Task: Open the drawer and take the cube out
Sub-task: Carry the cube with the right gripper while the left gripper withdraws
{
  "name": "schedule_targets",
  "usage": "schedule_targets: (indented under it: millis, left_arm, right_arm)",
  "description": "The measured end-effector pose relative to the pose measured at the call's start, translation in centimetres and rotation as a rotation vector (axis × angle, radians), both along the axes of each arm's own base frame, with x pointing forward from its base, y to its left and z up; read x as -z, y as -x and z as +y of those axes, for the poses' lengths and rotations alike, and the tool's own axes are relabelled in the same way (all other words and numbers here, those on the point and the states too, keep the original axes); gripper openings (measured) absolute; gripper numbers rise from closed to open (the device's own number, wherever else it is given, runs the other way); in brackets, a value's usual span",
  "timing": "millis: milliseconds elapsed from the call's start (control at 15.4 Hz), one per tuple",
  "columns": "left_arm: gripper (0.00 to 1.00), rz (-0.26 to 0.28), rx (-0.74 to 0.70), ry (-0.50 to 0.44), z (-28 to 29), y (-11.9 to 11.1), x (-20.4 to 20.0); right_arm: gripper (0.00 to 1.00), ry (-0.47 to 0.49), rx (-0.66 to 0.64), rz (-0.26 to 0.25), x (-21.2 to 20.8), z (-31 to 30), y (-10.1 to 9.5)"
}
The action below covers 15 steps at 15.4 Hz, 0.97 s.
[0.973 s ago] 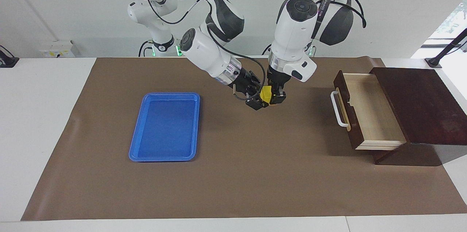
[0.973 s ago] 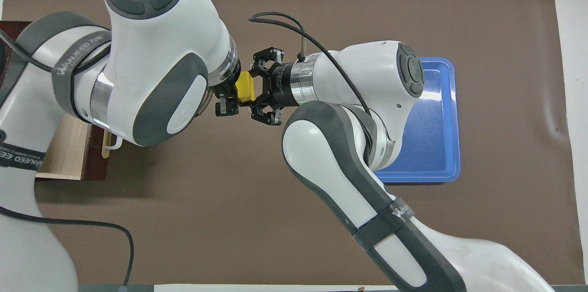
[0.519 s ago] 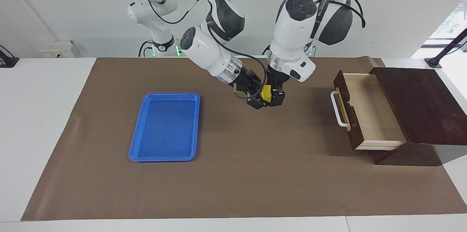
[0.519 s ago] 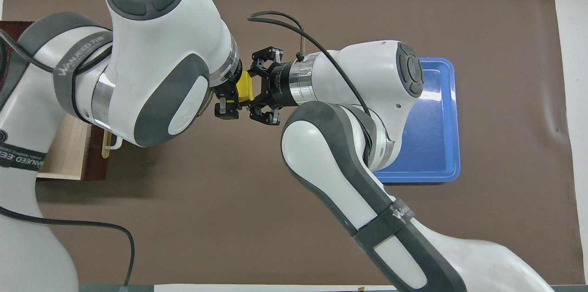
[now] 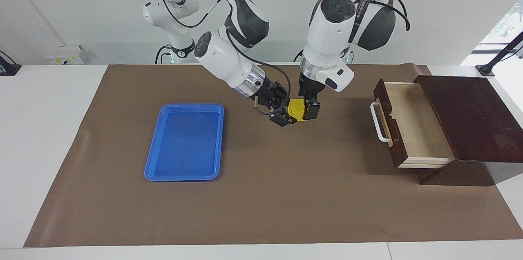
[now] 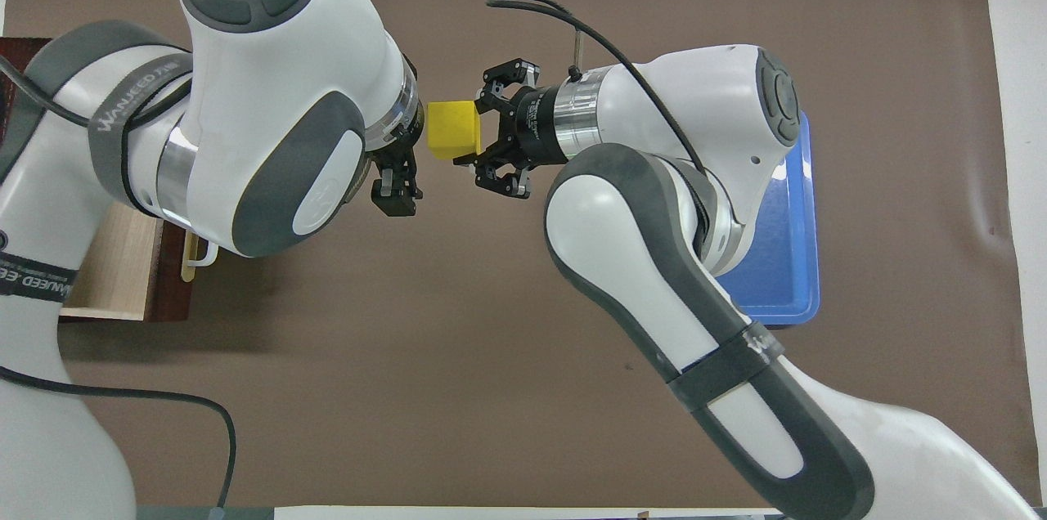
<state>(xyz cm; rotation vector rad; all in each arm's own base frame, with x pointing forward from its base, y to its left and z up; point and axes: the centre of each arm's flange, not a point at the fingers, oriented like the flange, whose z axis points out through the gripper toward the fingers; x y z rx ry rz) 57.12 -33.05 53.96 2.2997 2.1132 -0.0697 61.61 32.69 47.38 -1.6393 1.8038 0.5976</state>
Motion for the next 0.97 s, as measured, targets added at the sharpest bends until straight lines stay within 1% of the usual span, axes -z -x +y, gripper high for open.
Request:
schedule_targets:
  millis: [130,259,389,519,778,973]
  left_arm:
    - [1.00,0.018,0.009,-0.012,1.8,-0.4,1.1]
    - [1.00,0.007,0.019,-0.009,3.7,-0.9,2.5]
    - [1.00,-0.009,0.034,-0.005,6.1,-1.2,4.3]
    - [1.00,0.000,0.053,-0.011,9.1,-1.3,5.8]
    - [1.00,0.002,0.080,-0.014,15.3,-1.8,7.1]
    - [1.00,0.002,0.086,-0.014,18.5,-2.3,7.5]
  right_arm:
    - [0.58,0.003,0.027,0.022,0.4,-2.9,-1.3]
    - [0.58,0.011,0.043,0.030,0.9,-6.2,-2.6]
    - [0.58,0.021,0.052,0.035,1.8,-10.8,-4.1]
    - [0.58,0.028,0.046,0.040,2.8,-16.2,-5.2]
    - [0.58,0.034,0.039,0.038,5.2,-25.2,-6.2]
    - [0.58,0.047,0.013,0.038,8.5,-27.6,-6.6]
